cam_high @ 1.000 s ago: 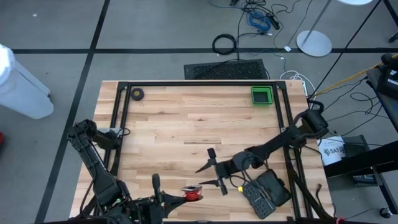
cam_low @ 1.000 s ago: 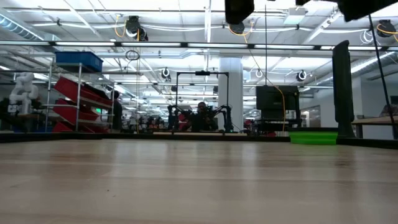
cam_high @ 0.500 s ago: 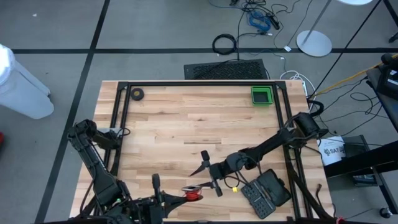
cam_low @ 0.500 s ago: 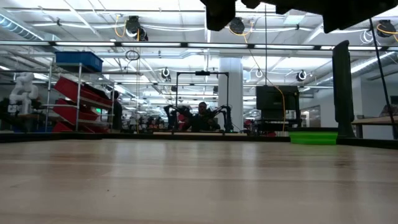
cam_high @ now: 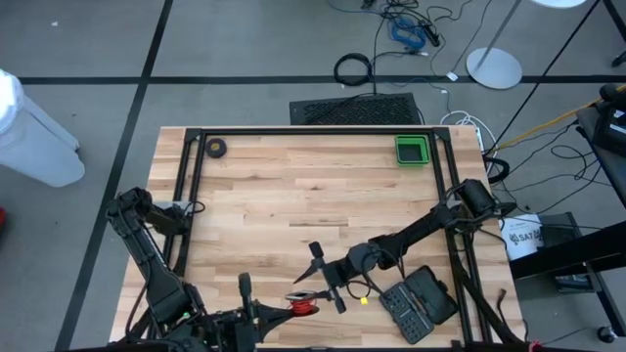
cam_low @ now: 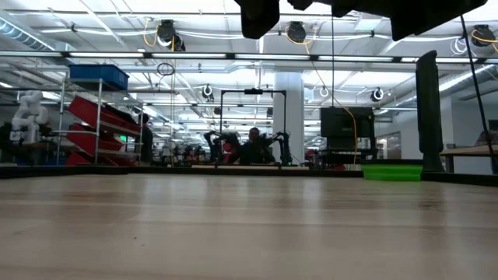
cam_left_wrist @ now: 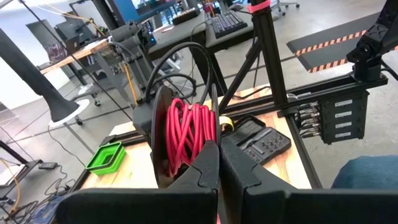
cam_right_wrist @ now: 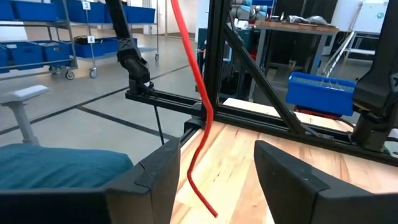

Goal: Coil cords
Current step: Coil the red wire into the spool

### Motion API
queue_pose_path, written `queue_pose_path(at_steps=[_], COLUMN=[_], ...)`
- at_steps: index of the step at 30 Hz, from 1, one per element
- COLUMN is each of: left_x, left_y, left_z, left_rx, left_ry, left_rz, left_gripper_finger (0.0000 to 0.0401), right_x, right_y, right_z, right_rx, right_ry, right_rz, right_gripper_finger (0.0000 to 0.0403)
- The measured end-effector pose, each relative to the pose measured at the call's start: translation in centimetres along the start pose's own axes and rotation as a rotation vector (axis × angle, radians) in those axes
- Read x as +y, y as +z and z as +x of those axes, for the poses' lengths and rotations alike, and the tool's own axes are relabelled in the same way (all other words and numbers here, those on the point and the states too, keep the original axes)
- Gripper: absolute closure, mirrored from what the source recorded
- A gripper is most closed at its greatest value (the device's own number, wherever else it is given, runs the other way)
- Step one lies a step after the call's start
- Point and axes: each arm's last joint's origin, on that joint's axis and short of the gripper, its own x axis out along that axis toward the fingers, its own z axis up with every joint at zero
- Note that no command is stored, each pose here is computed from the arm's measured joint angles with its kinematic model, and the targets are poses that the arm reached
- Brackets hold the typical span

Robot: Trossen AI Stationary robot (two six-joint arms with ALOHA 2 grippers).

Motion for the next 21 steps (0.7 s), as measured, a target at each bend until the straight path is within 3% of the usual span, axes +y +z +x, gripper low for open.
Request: queue_pose_path(at_steps=[7,18,21], left_x=[-0.02,-0.03,-0.03], left_y=[-0.01,-0.02,-0.02], left_z=[-0.01,0.00,0.00], left_rx=[0.000,0.000,0.000], left_ry=[0.000,0.000,0.000], left_rz=[0.000,0.000,0.000], left_gripper_finger=[0.0400,0.0400,0.0400], right_x=[0.04,-0.12,-0.12], right_y=[-0.07,-0.07,-0.06], right_z=[-0.01,-0.01,-0.01], right_rx=[0.009,0.008,0.007], right_ry=[0.034,0.046,0.045], right_rz=[0.015,0.029,0.025], right_gripper_finger=[0.0251,0.0382,0.0397])
